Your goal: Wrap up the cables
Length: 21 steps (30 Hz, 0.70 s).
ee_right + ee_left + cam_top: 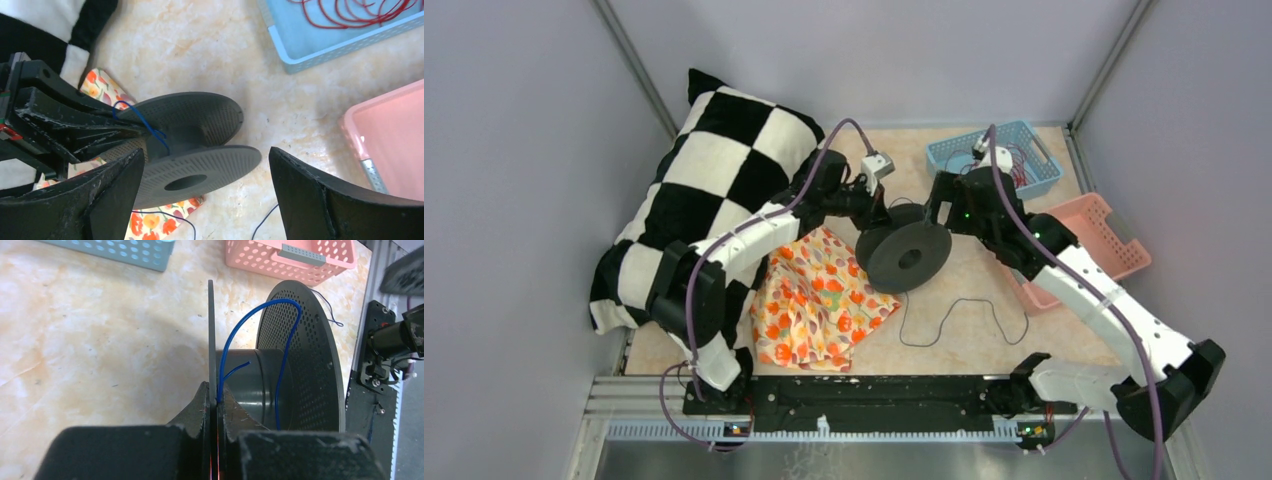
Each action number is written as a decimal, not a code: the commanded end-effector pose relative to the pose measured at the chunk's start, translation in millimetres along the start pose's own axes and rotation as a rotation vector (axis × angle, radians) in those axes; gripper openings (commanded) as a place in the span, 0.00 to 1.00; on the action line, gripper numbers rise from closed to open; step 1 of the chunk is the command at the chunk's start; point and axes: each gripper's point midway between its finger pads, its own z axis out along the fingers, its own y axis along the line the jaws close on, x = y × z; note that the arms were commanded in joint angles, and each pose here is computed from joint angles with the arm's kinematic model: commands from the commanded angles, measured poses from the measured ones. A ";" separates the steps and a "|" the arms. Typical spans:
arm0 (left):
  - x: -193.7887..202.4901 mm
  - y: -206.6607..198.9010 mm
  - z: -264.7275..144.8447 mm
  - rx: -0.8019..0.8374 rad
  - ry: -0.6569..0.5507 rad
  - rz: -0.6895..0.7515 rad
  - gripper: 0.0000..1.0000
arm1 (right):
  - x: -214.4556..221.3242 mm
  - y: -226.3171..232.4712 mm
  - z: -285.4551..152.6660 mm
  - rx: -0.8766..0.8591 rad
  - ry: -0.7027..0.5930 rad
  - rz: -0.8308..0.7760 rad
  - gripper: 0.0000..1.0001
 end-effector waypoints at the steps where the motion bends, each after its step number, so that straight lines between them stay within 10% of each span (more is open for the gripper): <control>1: -62.7 -19.9 -38.1 -0.070 -0.176 0.101 0.00 | -40.8 -11.8 -36.3 0.000 -0.151 0.011 0.94; 21: -164.7 -35.1 -152.9 -0.438 -0.468 0.113 0.00 | 46.5 23.7 -34.0 -0.511 -0.222 -0.264 0.87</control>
